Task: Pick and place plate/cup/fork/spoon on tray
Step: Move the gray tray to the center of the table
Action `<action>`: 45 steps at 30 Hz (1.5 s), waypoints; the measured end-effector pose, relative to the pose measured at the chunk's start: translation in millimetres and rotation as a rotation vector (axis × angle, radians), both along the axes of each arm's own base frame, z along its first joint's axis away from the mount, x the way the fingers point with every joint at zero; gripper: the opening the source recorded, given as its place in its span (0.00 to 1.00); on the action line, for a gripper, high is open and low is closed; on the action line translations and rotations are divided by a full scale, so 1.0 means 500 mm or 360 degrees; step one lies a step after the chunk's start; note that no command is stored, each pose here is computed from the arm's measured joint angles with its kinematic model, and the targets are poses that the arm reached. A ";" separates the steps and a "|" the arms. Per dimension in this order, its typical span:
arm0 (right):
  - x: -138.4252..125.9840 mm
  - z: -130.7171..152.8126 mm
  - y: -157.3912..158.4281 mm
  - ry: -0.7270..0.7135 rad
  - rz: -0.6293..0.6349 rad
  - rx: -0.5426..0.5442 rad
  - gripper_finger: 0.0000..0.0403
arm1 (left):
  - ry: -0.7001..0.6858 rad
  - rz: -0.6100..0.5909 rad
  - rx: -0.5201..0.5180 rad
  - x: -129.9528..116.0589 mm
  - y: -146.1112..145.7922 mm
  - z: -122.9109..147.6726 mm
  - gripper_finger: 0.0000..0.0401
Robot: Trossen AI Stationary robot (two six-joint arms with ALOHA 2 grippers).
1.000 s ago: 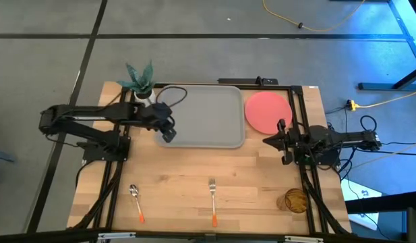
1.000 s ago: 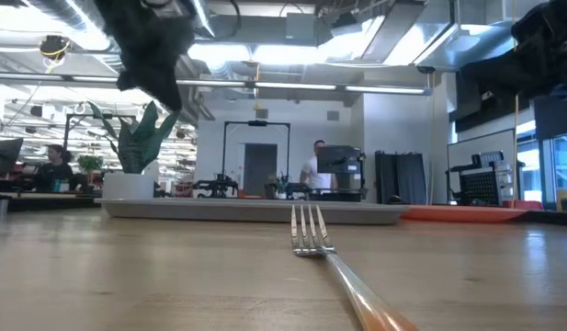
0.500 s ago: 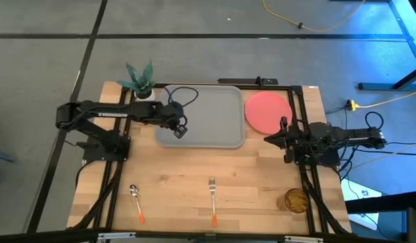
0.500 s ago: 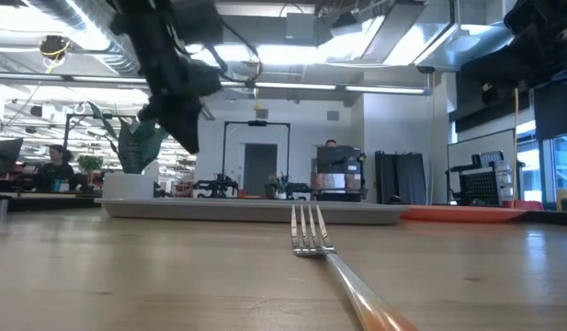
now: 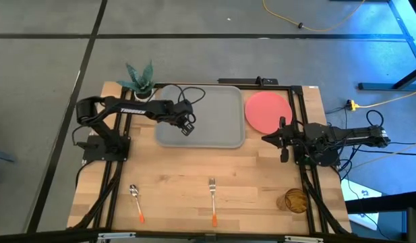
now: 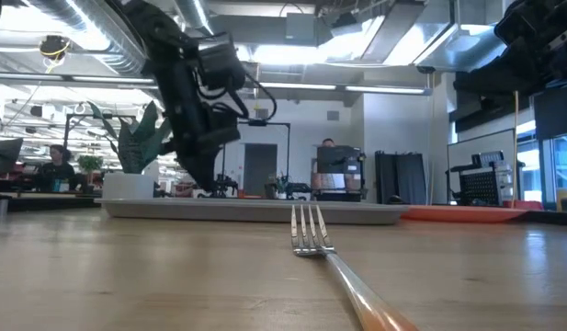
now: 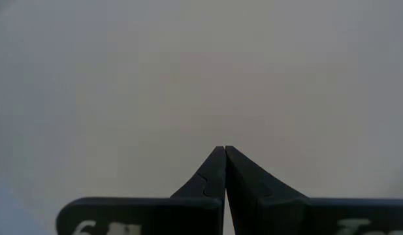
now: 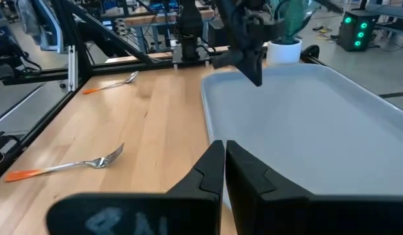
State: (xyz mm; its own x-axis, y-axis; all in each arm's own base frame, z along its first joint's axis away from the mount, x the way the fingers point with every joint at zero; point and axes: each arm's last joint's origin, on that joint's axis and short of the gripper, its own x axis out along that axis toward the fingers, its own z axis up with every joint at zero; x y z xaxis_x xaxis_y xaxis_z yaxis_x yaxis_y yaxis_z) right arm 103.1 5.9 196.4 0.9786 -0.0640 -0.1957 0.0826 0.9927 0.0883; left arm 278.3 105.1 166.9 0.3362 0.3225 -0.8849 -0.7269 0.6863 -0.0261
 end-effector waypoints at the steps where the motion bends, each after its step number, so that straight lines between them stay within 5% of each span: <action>1: 0.000 0.000 0.000 -0.0001 0.0000 0.0000 0.05 | 0.0015 0.0000 -0.0005 0.001 0.000 -0.005 0.00; 45: 0.000 0.000 0.000 0.0001 -0.0001 -0.0001 0.05 | -0.0092 -0.0326 -0.0335 0.074 -0.135 -0.072 0.00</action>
